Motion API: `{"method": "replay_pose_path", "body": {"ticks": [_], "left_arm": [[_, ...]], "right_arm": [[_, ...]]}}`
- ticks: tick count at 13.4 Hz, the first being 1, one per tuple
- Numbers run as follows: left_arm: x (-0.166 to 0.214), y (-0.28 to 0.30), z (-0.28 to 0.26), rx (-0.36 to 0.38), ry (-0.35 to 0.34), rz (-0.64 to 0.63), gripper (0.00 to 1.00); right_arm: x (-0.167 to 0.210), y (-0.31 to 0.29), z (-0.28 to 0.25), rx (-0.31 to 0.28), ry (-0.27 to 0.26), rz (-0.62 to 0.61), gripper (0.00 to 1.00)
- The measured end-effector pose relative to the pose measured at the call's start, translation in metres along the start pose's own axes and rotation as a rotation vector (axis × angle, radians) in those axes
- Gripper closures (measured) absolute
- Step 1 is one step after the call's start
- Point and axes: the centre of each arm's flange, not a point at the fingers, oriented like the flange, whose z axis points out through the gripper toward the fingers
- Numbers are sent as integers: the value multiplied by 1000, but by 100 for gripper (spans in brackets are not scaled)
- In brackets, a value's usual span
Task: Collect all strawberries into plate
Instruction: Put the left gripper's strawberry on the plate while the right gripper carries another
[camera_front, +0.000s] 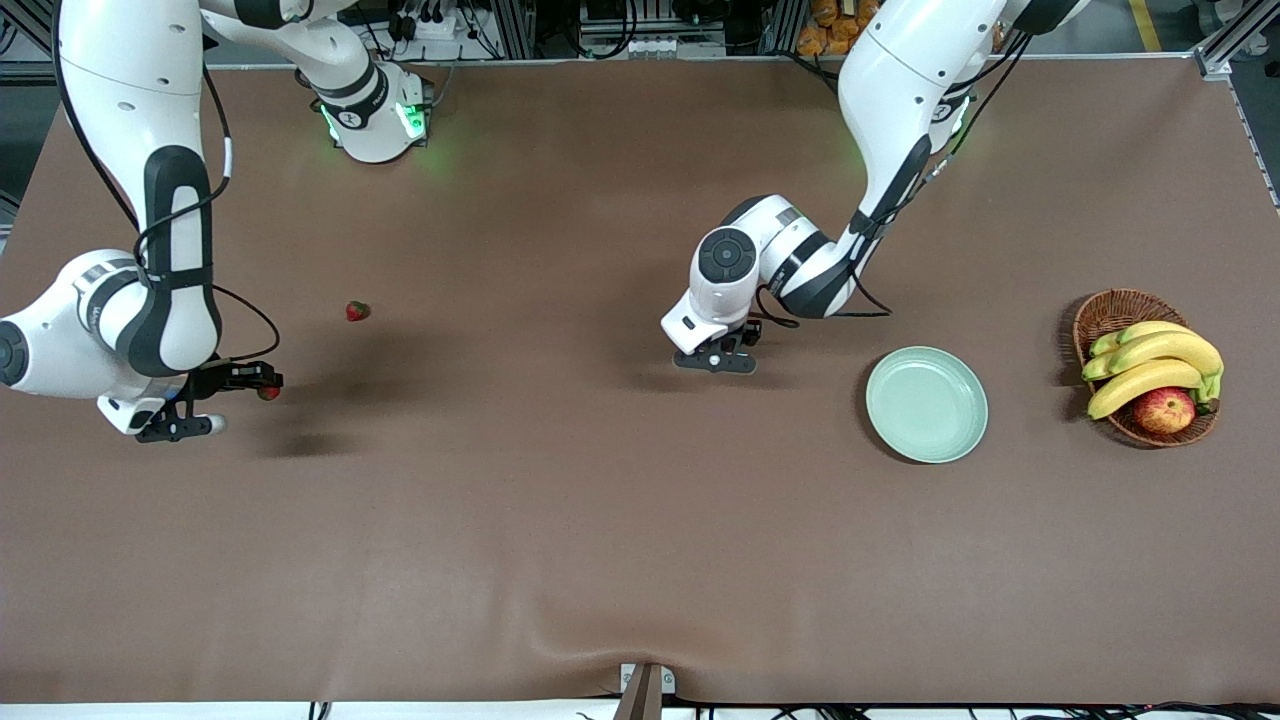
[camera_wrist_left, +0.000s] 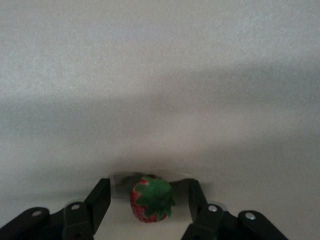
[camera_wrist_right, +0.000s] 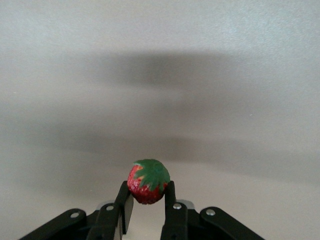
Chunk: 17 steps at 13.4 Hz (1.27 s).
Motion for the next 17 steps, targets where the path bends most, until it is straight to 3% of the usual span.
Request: {"method": "replay_pose_path", "body": {"ticks": [1,2,4,5,7,10,12,17], "left_arm": [[-1,1,0,0,-1,2,37],[-1,1,0,0,-1,3,37],[-2,4,-2,-6,4,6,54],[-2,3,-2,-6,4,6,54],[-1,3,-3,-8,6,6,67],[13,-12,-15,-14,25,-13,68],[39,-55,-48,-13,47,-30,68],[77,-193,-97,41,-5,-37,68]], "right_arm": [[2,-3,-3,7,-6,11,70],[3,-7,-6,18,-18,23,70],[7,-17,-15,38,-42,60,70],[9,-22,-21,45,-55,78,70],[14,-37,-32,54,-80,111,70],[23,-78,-44,53,-119,176,70],[30,-111,-57,44,-136,217,70],[45,-195,-77,32,-110,335,70]]}}
